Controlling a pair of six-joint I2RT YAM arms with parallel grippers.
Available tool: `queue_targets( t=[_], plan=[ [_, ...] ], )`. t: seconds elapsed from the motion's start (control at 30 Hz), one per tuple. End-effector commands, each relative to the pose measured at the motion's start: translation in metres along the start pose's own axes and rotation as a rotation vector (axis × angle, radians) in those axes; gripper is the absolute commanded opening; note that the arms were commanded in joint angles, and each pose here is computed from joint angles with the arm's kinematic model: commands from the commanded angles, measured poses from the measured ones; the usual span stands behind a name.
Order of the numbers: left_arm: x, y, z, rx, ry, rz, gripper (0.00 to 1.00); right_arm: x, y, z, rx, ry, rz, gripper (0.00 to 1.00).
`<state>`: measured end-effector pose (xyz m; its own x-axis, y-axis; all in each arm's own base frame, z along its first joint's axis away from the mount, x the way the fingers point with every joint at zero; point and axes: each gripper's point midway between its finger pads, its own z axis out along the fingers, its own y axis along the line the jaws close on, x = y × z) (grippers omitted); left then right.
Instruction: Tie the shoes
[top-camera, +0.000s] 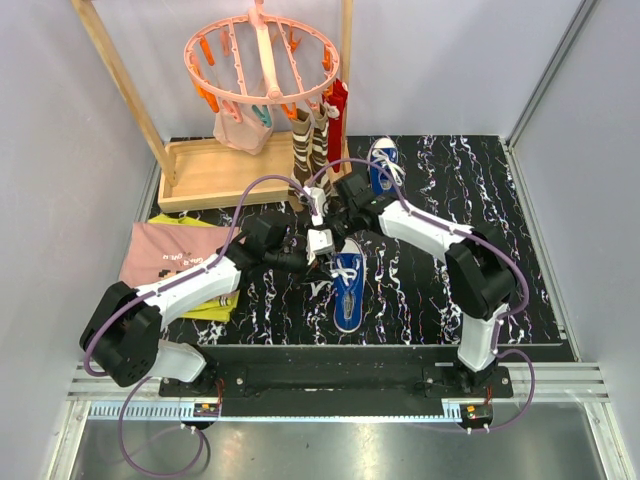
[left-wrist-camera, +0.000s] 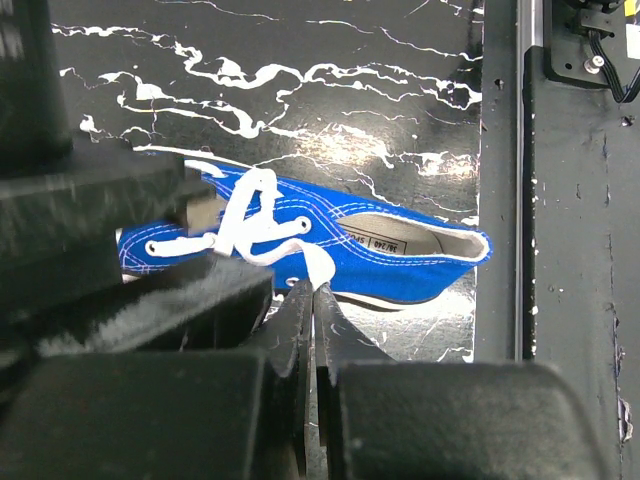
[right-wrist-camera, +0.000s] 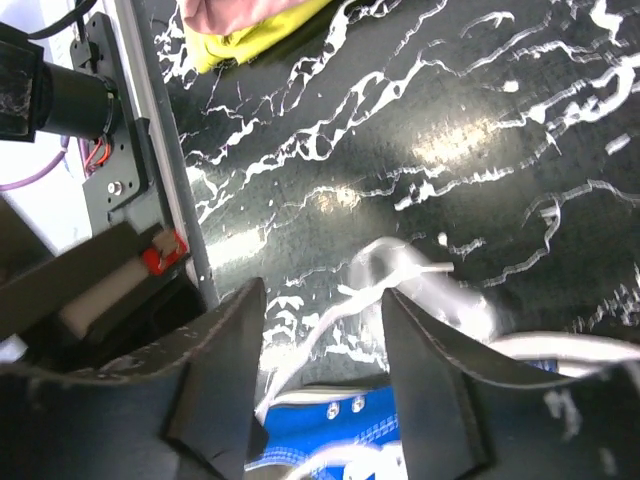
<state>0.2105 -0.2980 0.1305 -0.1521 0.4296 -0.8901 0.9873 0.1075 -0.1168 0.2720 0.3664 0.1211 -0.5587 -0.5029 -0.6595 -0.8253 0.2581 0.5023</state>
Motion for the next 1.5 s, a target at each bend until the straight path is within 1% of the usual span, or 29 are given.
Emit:
queue_targets(
  t=[0.0,0.03,0.07,0.2,0.27,0.33,0.43,0.6,0.87,0.97,1.13,1.27,1.3,1.37,1.47],
  plan=[
    [-0.014,0.003,-0.003,-0.017,-0.049,0.029,0.00,-0.025,0.007,-0.049,0.049,-0.081,-0.040,0.61],
    [-0.014,0.005,-0.003,-0.020,-0.054,0.026,0.00,-0.024,0.006,-0.056,0.055,-0.083,-0.033,0.62],
    [-0.014,0.007,-0.004,-0.027,-0.056,0.019,0.00,-0.024,0.001,-0.072,0.074,-0.094,-0.017,0.63],
    [-0.012,0.016,-0.006,-0.044,-0.059,-0.023,0.00,-0.006,0.004,-0.096,0.060,-0.099,0.031,0.61],
    [-0.012,0.019,-0.005,-0.045,-0.059,-0.032,0.00,0.004,0.013,-0.099,0.043,-0.089,0.034,0.61],
    [-0.018,0.022,-0.004,-0.050,-0.078,-0.014,0.00,0.006,0.021,-0.098,0.004,-0.094,0.050,0.61],
    [-0.019,0.025,-0.003,-0.050,-0.077,-0.017,0.00,0.012,0.021,-0.091,-0.026,-0.075,0.094,0.62],
    [-0.021,0.027,-0.001,-0.051,-0.076,-0.017,0.00,0.018,0.022,-0.082,-0.048,-0.052,0.121,0.66],
    [-0.025,0.030,0.000,-0.048,-0.081,-0.015,0.00,0.035,0.018,-0.068,-0.038,-0.001,0.147,0.65],
    [-0.027,0.030,0.001,-0.045,-0.084,-0.016,0.00,0.035,0.018,-0.064,-0.050,0.003,0.159,0.62],
    [-0.030,0.030,0.001,-0.043,-0.092,-0.013,0.00,0.033,0.018,-0.058,-0.070,0.005,0.175,0.61],
    [-0.030,0.031,0.001,-0.043,-0.091,-0.014,0.00,0.031,0.017,-0.056,-0.071,-0.002,0.180,0.51],
    [-0.030,0.030,0.001,-0.041,-0.090,-0.014,0.00,0.031,0.017,-0.055,-0.071,-0.004,0.182,0.46],
    [-0.031,0.030,0.001,-0.040,-0.092,-0.012,0.00,0.030,0.016,-0.055,-0.068,-0.008,0.189,0.41],
    [-0.030,0.030,0.001,-0.038,-0.089,-0.015,0.00,0.030,0.015,-0.055,-0.060,-0.008,0.189,0.28]
  ],
)
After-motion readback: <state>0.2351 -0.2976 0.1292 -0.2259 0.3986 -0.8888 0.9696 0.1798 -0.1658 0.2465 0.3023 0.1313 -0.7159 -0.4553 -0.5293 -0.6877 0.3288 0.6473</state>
